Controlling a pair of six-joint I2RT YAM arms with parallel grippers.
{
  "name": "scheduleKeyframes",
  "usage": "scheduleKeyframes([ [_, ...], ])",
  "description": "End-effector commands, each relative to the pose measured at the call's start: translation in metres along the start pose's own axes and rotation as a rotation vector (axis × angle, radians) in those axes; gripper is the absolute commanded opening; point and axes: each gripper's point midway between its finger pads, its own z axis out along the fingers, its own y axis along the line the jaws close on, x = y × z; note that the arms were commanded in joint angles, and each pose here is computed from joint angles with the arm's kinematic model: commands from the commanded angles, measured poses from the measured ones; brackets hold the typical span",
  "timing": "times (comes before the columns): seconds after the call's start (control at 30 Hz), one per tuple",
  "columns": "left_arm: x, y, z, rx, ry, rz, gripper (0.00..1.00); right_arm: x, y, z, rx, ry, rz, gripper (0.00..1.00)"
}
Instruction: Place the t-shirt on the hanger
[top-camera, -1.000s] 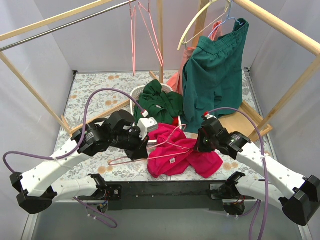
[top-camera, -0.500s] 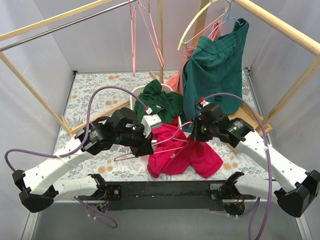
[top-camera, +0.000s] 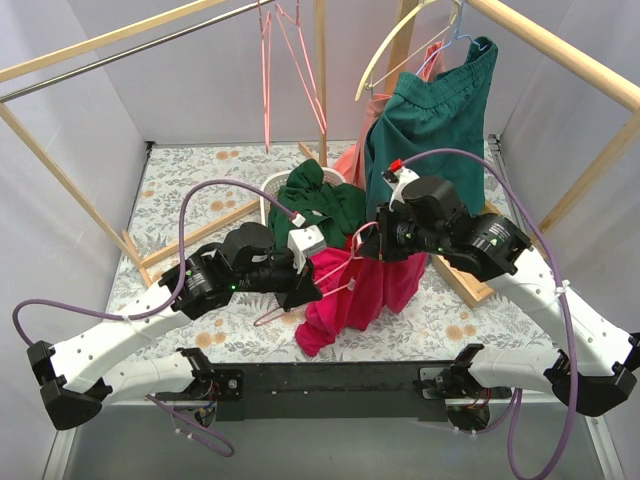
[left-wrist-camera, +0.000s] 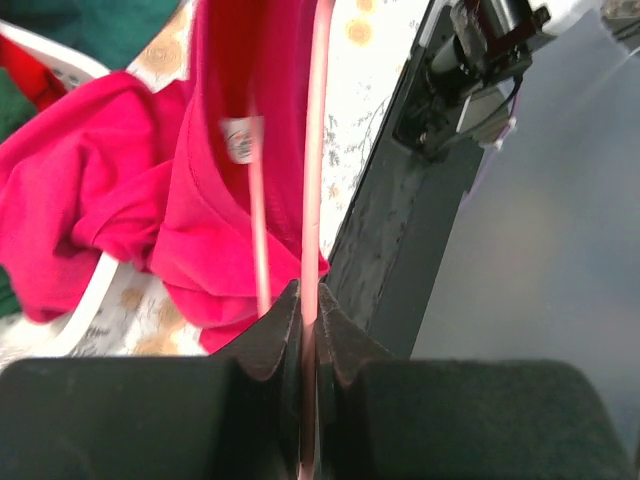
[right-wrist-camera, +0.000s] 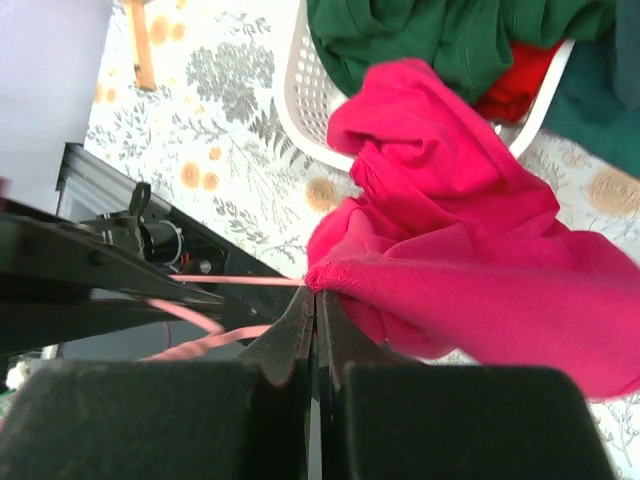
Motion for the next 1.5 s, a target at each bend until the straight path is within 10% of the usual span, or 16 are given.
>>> scheduleKeyframes([
  [0.0,-0.045,-0.014,-0.002,0.06,-0.239,0.01,0.0,0.003,0.004,-0.013,0.008,-0.006,-0.029,0.01],
  [0.13,-0.047,-0.017,0.011,0.106,-0.311,-0.039,0.0,0.037,-0.026,0.003,0.059,0.035,-0.004,0.02],
  [0.53,-0.038,-0.01,0.064,0.161,-0.321,-0.16,0.0,0.033,-0.056,0.001,0.095,-0.153,-0.045,0.56],
  [1.47,0.015,-0.019,0.097,0.172,-0.213,-0.221,0.0,0.046,-0.136,-0.02,0.408,-0.337,0.208,0.71],
])
